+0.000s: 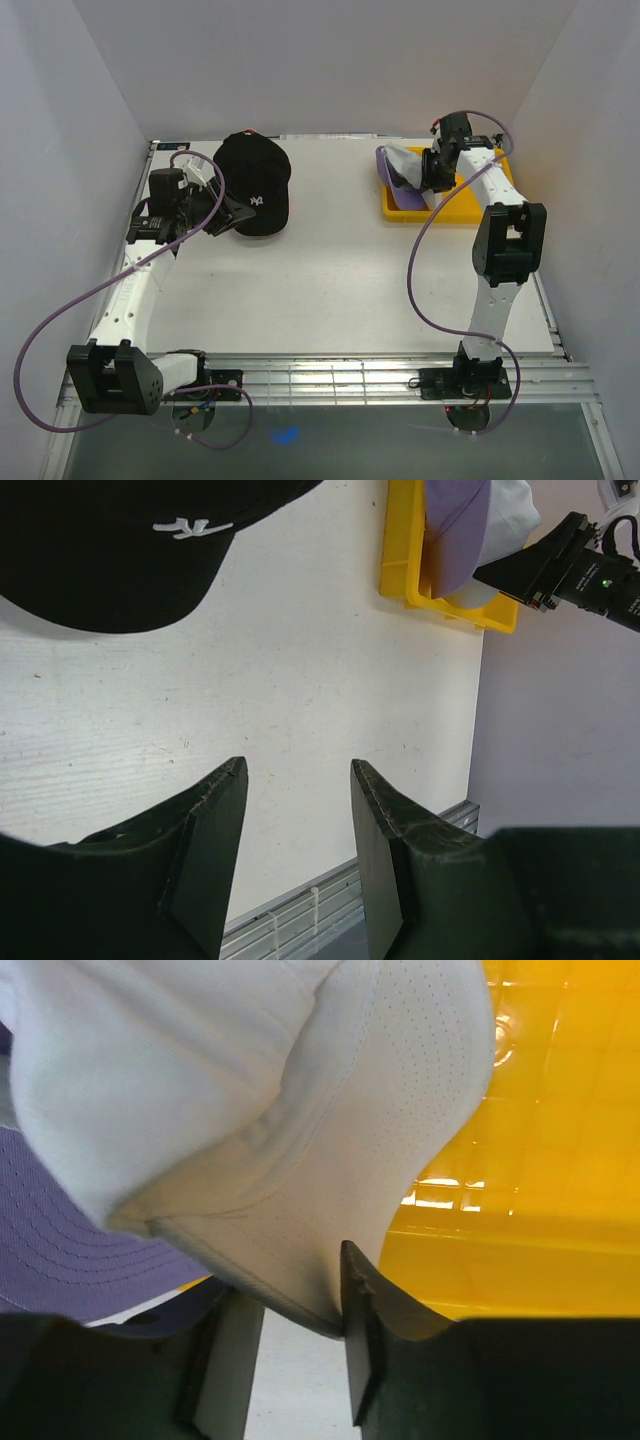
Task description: Stack the hats
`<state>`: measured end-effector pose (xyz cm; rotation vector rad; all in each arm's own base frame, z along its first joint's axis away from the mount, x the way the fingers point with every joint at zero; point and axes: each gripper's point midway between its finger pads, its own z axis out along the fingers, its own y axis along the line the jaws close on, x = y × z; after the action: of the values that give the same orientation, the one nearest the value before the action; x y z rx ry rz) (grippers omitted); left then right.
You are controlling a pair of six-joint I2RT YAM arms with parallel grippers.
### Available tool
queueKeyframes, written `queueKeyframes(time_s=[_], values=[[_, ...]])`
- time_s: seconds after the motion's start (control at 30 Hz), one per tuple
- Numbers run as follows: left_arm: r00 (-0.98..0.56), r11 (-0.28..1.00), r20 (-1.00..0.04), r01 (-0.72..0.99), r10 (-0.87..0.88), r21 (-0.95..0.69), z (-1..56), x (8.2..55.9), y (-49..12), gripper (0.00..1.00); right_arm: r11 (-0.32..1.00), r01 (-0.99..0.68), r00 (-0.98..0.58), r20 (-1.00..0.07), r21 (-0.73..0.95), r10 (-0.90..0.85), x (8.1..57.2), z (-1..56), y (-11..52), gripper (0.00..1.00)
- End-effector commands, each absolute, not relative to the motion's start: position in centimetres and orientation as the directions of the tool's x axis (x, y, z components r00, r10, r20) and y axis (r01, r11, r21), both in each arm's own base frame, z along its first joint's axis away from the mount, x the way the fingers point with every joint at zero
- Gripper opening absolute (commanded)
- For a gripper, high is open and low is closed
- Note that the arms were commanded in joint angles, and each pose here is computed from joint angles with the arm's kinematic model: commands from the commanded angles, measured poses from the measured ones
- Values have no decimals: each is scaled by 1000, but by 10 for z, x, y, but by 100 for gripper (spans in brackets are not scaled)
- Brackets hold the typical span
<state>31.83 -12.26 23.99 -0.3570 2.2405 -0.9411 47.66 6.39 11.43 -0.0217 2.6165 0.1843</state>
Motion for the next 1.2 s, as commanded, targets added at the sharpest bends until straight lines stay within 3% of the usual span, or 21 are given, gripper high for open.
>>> queueKeyframes(time_s=[0.0,0.17,0.47,0.63,0.73,0.77,0.83,0.87,0.93,1.17], values=[[-719,710,-512,36,-470,-703,252,315,-122,56,991,-65,-835,-550,120,11,491,138,67,36],[-717,706,-513,41,-472,-707,256,315,-124,56,984,-79,-817,-576,157,26,494,168,74,9],[-707,702,-524,54,-476,-711,266,314,-125,56,919,-162,-715,-685,360,142,496,273,98,8],[-698,694,-527,60,-484,-717,274,314,-125,56,783,-256,-659,-695,567,288,484,340,115,8],[-696,685,-528,72,-486,-725,282,316,-127,56,565,-328,-626,-622,757,470,470,390,125,8],[-693,682,-531,78,-487,-727,285,317,-128,56,464,-304,-665,-534,832,522,452,374,133,8],[-680,675,-544,97,-491,-731,296,319,-129,58,167,-403,-664,-413,900,623,436,429,150,8],[-672,673,-552,106,-494,-732,302,320,-129,59,95,-369,-696,-343,925,631,434,423,155,8],[-669,661,-554,123,-496,-741,311,324,-132,63,-29,-368,-738,-273,929,617,423,445,179,8],[-626,521,-555,265,-547,-812,374,343,-151,73,-263,-354,-817,-160,898,554,401,494,261,8]])
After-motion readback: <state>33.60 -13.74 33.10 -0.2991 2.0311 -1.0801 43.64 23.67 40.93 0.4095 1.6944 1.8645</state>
